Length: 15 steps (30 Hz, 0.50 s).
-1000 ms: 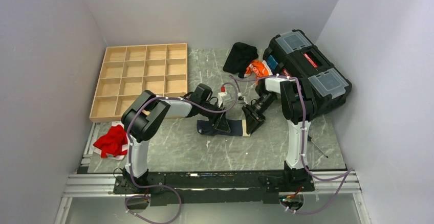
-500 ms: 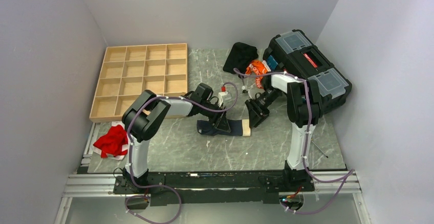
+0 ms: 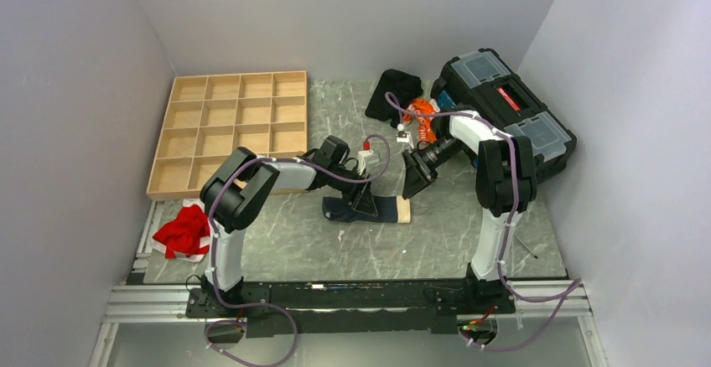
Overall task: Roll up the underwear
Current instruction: Fold the underwear at the center of the board.
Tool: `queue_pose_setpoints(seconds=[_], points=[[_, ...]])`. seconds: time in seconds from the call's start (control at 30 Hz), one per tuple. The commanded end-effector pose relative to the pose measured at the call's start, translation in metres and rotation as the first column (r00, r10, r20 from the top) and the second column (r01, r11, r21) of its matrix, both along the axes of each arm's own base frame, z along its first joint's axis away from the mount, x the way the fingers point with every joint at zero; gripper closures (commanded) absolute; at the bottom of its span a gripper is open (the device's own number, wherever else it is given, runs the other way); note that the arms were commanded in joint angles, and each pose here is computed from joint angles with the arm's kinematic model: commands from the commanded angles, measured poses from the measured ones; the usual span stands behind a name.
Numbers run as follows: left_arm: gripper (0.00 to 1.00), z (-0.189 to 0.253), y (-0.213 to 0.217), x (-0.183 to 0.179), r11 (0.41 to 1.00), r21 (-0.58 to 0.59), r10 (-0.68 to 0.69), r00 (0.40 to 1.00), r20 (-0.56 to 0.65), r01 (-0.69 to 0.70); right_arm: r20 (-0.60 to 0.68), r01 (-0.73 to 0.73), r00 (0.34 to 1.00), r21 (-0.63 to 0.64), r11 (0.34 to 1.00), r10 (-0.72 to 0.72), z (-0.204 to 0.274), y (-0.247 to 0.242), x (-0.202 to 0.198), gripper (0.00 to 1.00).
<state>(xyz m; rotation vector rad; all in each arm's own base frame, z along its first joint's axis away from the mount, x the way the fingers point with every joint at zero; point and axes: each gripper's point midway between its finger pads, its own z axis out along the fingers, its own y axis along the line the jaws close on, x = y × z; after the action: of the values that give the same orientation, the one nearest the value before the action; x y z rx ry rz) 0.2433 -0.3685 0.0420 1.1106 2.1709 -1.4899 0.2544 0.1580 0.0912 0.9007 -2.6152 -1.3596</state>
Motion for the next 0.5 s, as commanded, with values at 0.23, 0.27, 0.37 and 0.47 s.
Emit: queue_pose_setpoints(seconds=[0.23,0.27,0.37,0.47], points=[[0.37,-0.014,0.003,0.009,0.999,0.044,0.027,1.0,0.013,-0.028,-0.072,-0.03,0.997,0.134,0.991,0.039,-0.011,0.024,0.004,0.56],[0.37,-0.014,0.004,0.008,0.999,0.044,0.027,1.0,0.011,-0.027,-0.086,-0.026,0.996,0.128,0.991,0.038,-0.019,0.023,0.004,0.57],[0.37,-0.014,0.004,0.009,0.999,0.047,0.026,1.0,0.018,-0.027,-0.112,-0.022,0.993,0.099,0.995,0.033,-0.039,0.021,0.002,0.57],[0.37,-0.013,0.006,0.009,0.998,0.051,0.028,0.999,0.029,-0.03,-0.117,-0.022,0.993,0.049,0.999,0.027,-0.061,0.015,0.002,0.58]])
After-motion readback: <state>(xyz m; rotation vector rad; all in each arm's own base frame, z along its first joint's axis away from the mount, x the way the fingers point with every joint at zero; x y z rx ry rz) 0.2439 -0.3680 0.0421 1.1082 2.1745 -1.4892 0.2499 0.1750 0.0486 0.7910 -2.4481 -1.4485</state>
